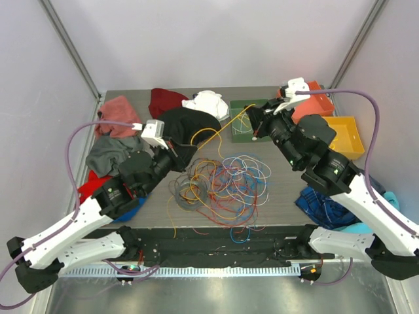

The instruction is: Untangle the cables

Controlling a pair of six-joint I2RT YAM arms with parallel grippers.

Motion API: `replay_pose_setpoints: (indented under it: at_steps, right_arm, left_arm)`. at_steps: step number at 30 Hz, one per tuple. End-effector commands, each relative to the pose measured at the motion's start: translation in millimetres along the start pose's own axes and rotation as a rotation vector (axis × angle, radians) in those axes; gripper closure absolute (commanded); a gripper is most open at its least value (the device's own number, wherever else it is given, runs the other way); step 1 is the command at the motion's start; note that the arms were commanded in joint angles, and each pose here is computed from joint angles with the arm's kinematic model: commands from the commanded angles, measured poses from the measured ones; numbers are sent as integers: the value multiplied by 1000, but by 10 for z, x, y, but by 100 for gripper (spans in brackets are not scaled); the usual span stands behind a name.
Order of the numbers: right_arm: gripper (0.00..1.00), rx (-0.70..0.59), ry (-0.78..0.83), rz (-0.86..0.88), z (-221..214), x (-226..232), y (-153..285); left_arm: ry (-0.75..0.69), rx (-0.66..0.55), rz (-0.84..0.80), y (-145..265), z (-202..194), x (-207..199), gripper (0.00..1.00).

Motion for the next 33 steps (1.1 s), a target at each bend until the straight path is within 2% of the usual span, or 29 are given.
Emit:
replay_pose_setpoints:
  at_steps: [1, 2, 3, 6, 9, 12, 19, 21, 23, 28, 33]
  right_arm:
    - [99, -88, 40, -127, 499, -166, 119]
    - [99, -87, 49, -137, 525, -173, 120]
    - [99, -91, 55, -158, 577, -184, 112]
    - [99, -92, 77, -200, 635, -229, 113]
    - [99, -97, 102, -256, 691, -288, 115]
    - [99, -98, 125, -307, 720, -338, 99]
    - [99, -65, 191, -449, 626, -498, -34]
    - [99, -44, 202, -512, 611, -663, -103]
    - [99, -65, 138, -574, 682, -899, -155]
    - [99, -53, 102, -696, 652, -1280, -370]
    - [99, -130, 40, -831, 913, -1676, -456]
  left_arm:
    - [36, 32, 32, -24, -222, 123, 89]
    - [35, 45, 35, -36, -286, 146, 83]
    - [37, 54, 34, -41, -322, 151, 68]
    - [45, 78, 29, -39, -424, 168, 46]
    - [55, 86, 39, 4, -503, 229, 34]
    - [61, 90, 41, 53, -574, 275, 27]
    - [97, 124, 20, 98, -781, 320, 27]
    - [116, 146, 13, 103, -878, 332, 27]
    - [127, 158, 13, 102, -954, 354, 27]
    - [161, 200, 1, 110, -1110, 360, 28]
    - [184, 243, -28, 112, -1214, 326, 28]
Point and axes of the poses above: each gripper's point midway between its finger pads, its own y axis back along the fingers, its own x axis along the line the jaws close on, z = x × y, the point moved 4 cm from there along y, back along the fingers, and after that the axes turned 7 degrees about -y, right-handed, at the moved point
